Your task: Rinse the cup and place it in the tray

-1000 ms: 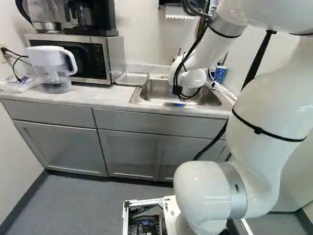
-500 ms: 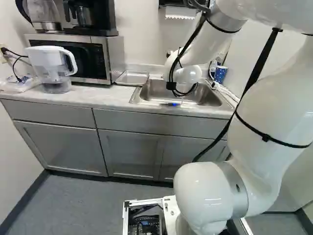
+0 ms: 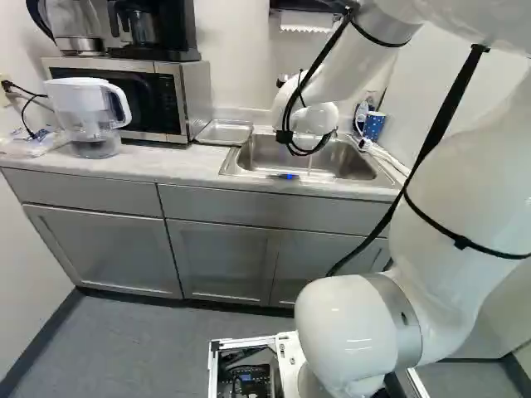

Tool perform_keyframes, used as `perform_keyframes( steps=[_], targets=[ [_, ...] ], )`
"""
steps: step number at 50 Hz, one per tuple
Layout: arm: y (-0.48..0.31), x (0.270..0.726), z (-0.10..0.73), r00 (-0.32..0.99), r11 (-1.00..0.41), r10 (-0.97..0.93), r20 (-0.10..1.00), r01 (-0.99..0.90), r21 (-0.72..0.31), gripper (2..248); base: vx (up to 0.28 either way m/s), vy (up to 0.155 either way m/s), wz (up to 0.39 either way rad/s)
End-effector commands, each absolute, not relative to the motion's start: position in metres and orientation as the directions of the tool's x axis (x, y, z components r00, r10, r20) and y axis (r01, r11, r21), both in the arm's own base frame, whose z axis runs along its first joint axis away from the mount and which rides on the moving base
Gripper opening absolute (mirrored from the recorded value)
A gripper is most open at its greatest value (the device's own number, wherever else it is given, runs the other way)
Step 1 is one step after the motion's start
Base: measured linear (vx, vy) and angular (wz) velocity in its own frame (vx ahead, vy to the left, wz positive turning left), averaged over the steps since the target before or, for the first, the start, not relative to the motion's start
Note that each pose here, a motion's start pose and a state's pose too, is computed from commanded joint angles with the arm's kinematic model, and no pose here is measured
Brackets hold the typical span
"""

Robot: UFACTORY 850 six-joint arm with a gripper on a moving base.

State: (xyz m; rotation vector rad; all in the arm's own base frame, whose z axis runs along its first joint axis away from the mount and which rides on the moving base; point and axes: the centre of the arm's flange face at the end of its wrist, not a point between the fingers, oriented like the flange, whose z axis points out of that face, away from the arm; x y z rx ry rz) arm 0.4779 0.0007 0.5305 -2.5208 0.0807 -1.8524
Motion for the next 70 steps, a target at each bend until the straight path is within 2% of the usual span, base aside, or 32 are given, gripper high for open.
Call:
perform_keyframes(
  steps=[44, 70],
  targets=[
    [0.021, 0.478, 0.568, 0.322, -0.999, -0.038, 0.946, 0.011, -0.044, 125, 0.000, 0.000, 0.000],
    [0.020, 0.474, 0.596, 0.270, -0.999, -0.041, 0.962, 0.013, -0.046, 125, 0.000, 0.000, 0.000]
  ],
)
